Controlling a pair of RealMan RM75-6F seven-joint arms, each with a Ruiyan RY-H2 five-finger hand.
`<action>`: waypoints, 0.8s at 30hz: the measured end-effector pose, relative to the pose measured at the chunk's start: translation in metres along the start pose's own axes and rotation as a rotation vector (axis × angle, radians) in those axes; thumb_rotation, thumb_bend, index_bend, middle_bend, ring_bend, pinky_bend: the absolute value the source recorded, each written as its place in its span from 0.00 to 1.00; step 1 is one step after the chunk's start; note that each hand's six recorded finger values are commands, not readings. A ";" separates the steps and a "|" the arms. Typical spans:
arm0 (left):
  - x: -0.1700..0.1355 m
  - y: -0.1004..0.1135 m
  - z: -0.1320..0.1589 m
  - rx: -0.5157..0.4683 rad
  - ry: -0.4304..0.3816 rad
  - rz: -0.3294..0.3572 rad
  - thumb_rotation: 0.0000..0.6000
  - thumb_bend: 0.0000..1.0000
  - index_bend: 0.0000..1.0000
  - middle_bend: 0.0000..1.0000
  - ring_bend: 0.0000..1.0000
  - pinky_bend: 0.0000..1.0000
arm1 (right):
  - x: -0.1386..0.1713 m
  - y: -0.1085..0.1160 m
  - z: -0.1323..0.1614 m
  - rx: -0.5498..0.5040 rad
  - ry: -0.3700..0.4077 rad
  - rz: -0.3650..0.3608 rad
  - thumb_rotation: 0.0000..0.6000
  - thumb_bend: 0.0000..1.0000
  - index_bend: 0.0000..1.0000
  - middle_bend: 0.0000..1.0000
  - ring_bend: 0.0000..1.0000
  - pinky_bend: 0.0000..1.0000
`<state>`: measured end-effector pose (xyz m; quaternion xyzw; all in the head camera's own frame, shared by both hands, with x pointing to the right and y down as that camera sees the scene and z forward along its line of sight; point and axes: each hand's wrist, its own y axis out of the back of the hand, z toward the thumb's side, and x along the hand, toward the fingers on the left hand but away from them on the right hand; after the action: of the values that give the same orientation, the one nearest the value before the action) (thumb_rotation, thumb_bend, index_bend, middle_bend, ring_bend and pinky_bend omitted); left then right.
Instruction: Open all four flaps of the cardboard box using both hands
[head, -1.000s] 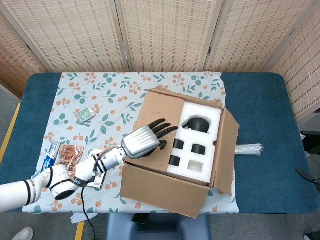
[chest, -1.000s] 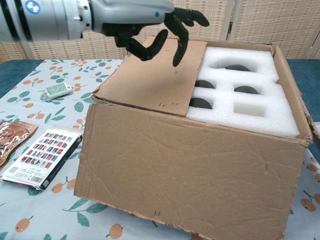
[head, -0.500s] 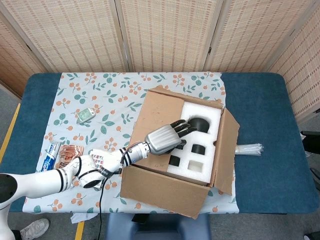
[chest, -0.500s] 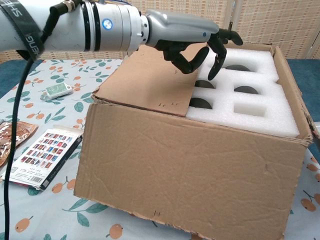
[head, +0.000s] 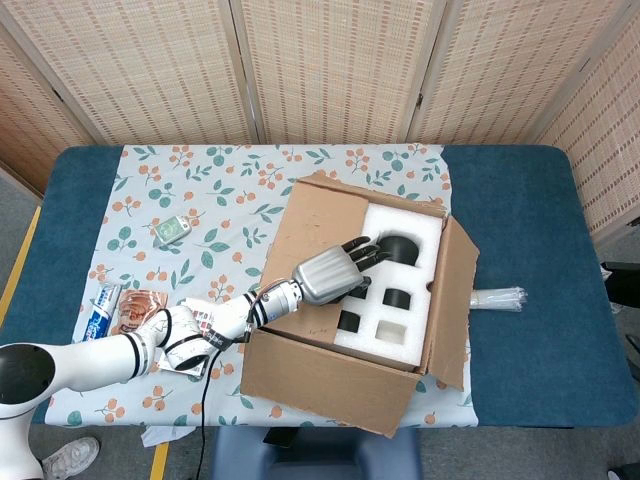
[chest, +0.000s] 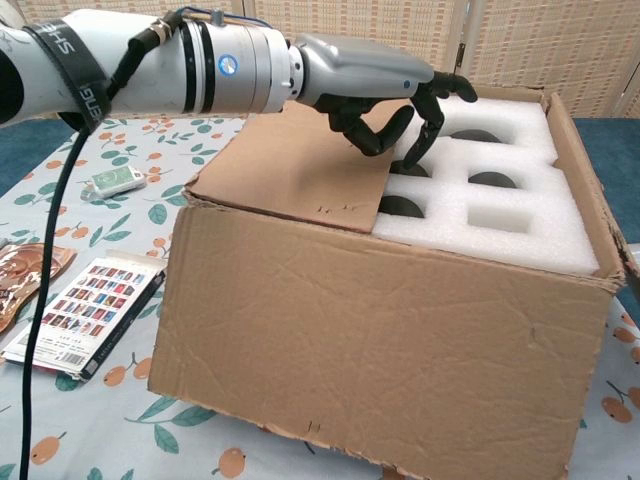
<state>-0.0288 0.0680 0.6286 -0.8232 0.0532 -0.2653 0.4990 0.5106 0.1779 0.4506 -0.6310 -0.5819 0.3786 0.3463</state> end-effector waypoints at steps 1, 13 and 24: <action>-0.001 0.000 -0.001 -0.001 0.004 -0.001 1.00 1.00 0.56 0.02 0.00 0.00 | 0.000 -0.001 0.000 0.000 -0.001 0.003 0.71 0.11 0.48 0.00 0.00 0.00; -0.004 -0.003 -0.009 0.010 0.025 0.001 1.00 1.00 0.58 0.02 0.00 0.00 | -0.003 -0.007 -0.001 -0.005 -0.008 0.031 0.71 0.11 0.48 0.00 0.00 0.00; -0.013 0.003 -0.013 0.053 0.047 0.025 1.00 1.00 0.60 0.02 0.00 0.00 | -0.005 -0.012 0.001 -0.013 0.002 0.060 0.71 0.11 0.48 0.00 0.00 0.00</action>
<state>-0.0457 0.0605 0.6263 -0.8024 0.0680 -0.2798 0.5227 0.5039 0.1742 0.4615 -0.6505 -0.5649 0.3845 0.3314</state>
